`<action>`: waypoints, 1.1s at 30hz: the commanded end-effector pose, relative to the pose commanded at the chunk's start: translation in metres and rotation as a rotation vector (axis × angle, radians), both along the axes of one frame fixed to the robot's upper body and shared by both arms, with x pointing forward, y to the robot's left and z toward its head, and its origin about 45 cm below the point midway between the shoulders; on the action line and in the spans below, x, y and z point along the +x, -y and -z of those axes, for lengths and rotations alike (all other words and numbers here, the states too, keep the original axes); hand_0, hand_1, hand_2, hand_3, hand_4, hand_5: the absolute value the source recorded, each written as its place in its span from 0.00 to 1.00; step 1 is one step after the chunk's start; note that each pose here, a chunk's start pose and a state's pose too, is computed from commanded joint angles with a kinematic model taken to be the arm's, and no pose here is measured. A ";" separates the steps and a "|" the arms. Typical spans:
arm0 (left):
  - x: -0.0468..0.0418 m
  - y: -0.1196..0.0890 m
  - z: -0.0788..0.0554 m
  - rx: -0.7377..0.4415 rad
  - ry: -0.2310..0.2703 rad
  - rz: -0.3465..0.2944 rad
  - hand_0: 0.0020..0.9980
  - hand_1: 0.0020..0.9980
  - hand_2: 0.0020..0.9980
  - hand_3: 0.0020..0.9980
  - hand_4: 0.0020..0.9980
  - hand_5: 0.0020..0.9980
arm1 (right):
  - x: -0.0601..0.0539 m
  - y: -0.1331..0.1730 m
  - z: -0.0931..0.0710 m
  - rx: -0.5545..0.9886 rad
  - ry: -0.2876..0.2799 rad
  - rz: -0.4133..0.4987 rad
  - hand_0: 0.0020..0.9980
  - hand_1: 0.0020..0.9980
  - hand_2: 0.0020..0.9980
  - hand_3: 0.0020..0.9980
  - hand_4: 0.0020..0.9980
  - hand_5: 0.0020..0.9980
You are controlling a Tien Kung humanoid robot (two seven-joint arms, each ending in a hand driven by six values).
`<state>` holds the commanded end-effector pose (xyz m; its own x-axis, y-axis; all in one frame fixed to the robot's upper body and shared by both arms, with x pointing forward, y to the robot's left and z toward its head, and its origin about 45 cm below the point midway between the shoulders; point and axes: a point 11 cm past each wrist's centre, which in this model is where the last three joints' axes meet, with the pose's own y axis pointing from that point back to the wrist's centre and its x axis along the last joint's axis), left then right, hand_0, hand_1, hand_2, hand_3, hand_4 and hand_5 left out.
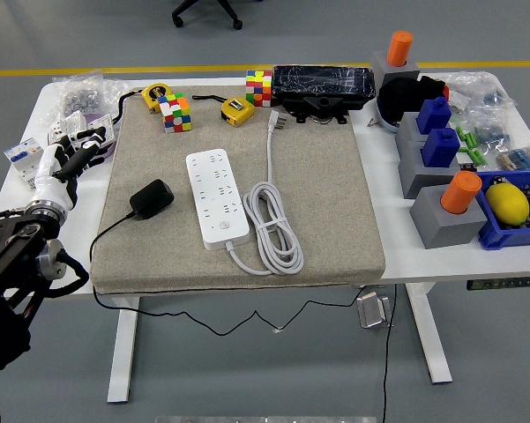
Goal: Put the plug near the board,insert it into the board,press the button,pull the plug out
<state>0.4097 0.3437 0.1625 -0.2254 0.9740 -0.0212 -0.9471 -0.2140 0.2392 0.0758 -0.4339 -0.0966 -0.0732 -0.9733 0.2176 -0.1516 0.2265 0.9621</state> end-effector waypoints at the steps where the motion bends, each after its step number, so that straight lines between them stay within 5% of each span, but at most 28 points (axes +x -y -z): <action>1: 0.0005 0.000 -0.001 0.002 0.001 0.002 0.66 0.61 0.63 0.57 0.75 0.36 | 0.001 0.000 0.000 -0.001 0.001 0.001 0.61 0.67 0.69 0.56 0.92 0.44; 33: 0.0012 -0.001 -0.003 0.009 0.007 0.008 0.66 0.61 0.64 0.57 0.74 0.38 | -0.004 -0.003 0.002 0.006 -0.002 0.011 0.61 0.67 0.69 0.56 0.91 0.44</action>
<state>0.4109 0.3446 0.1655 -0.2171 0.9760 -0.0142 -0.9505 -0.2081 0.2309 0.0722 -0.4309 -0.0983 -0.0831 -0.9737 0.2123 -0.1475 0.2228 0.9637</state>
